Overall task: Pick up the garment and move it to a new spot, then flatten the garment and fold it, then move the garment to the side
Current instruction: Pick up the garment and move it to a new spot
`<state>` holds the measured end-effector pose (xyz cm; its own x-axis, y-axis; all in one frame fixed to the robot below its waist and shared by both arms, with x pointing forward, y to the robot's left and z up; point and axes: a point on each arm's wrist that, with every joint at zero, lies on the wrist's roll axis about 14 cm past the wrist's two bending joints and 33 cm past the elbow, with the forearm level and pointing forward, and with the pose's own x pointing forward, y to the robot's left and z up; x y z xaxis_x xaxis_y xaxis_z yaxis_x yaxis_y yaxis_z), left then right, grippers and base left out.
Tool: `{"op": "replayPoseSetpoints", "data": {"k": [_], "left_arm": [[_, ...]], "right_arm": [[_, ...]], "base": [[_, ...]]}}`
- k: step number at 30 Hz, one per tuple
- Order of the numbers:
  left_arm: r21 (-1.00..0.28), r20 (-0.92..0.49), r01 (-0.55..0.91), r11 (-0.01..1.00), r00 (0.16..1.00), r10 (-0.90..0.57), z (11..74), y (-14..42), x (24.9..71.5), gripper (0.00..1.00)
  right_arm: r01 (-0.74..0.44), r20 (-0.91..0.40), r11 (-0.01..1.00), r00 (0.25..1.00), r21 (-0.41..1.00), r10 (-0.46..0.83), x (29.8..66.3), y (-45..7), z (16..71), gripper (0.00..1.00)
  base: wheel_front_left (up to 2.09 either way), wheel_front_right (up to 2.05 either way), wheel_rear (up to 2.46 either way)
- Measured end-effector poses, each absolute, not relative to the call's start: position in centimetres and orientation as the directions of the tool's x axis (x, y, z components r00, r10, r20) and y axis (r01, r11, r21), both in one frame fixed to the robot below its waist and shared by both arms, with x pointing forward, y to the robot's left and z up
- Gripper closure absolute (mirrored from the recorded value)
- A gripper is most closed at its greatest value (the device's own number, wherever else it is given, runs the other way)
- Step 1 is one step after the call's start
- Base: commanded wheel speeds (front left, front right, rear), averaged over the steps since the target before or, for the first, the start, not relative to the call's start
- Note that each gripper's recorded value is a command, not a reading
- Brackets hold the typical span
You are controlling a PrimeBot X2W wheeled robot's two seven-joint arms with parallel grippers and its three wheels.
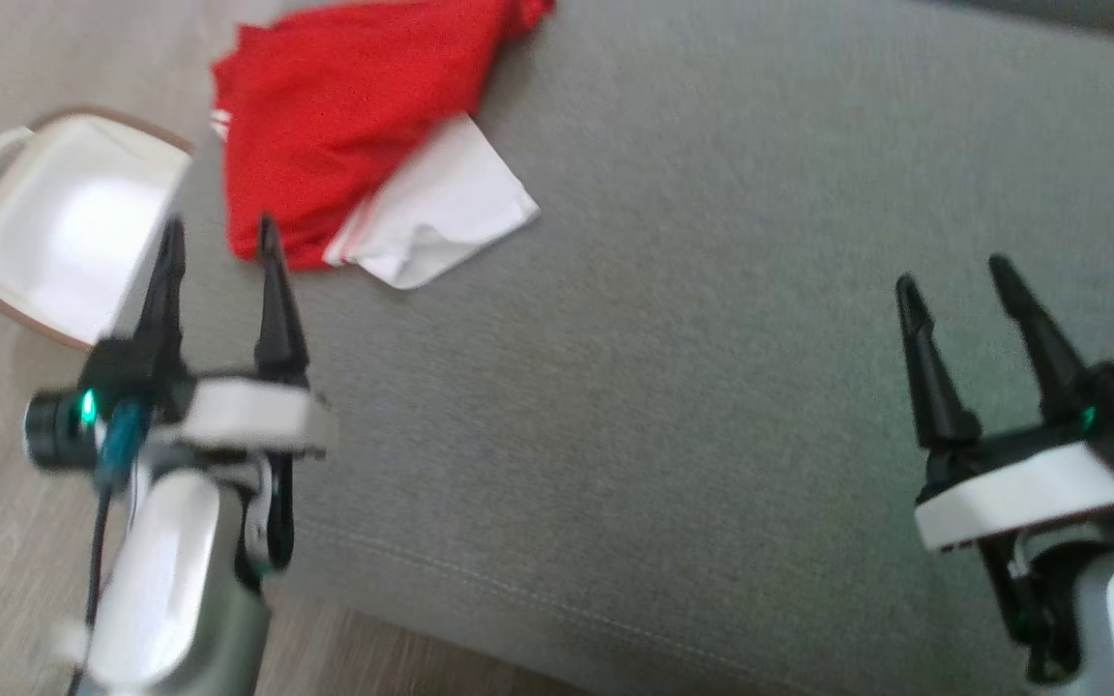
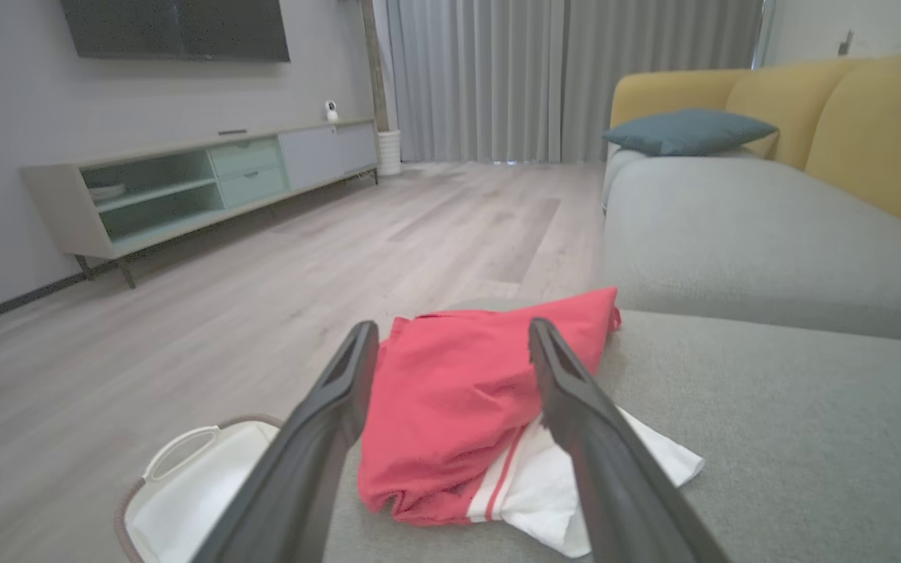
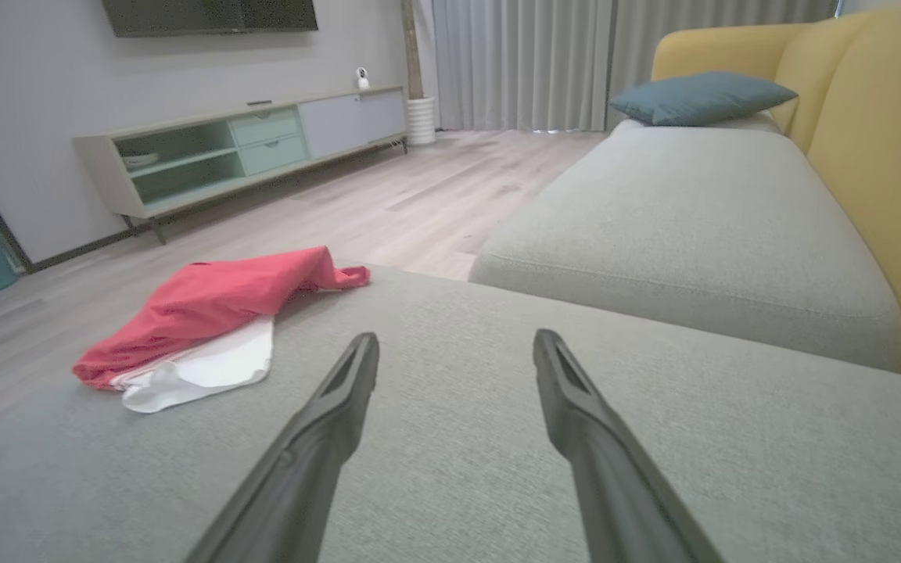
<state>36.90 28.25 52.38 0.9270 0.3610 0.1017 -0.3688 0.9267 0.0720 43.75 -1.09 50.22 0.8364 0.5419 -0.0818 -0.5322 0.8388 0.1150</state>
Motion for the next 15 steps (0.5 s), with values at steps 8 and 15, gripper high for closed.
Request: {"op": "replayPoseSetpoints", "data": {"k": [8, 15], "left_arm": [[0.076, -0.140, -0.253, 0.964, 0.955, 0.262, 44.3, 27.3, 45.0, 0.00], [0.056, -0.469, -0.197, 0.979, 0.860, 0.200, 36.2, 26.8, 48.7, 0.00]], "right_arm": [[-0.473, -0.164, 0.874, 0.859, 0.108, 0.485, 47.1, -4.2, 46.1, 0.00], [-0.429, -0.215, 0.897, 0.870, 0.111, 0.443, 48.4, -6.3, 43.2, 0.00]], "base": [[0.00, 0.00, 0.00], [0.00, 0.00, 0.00]]}}
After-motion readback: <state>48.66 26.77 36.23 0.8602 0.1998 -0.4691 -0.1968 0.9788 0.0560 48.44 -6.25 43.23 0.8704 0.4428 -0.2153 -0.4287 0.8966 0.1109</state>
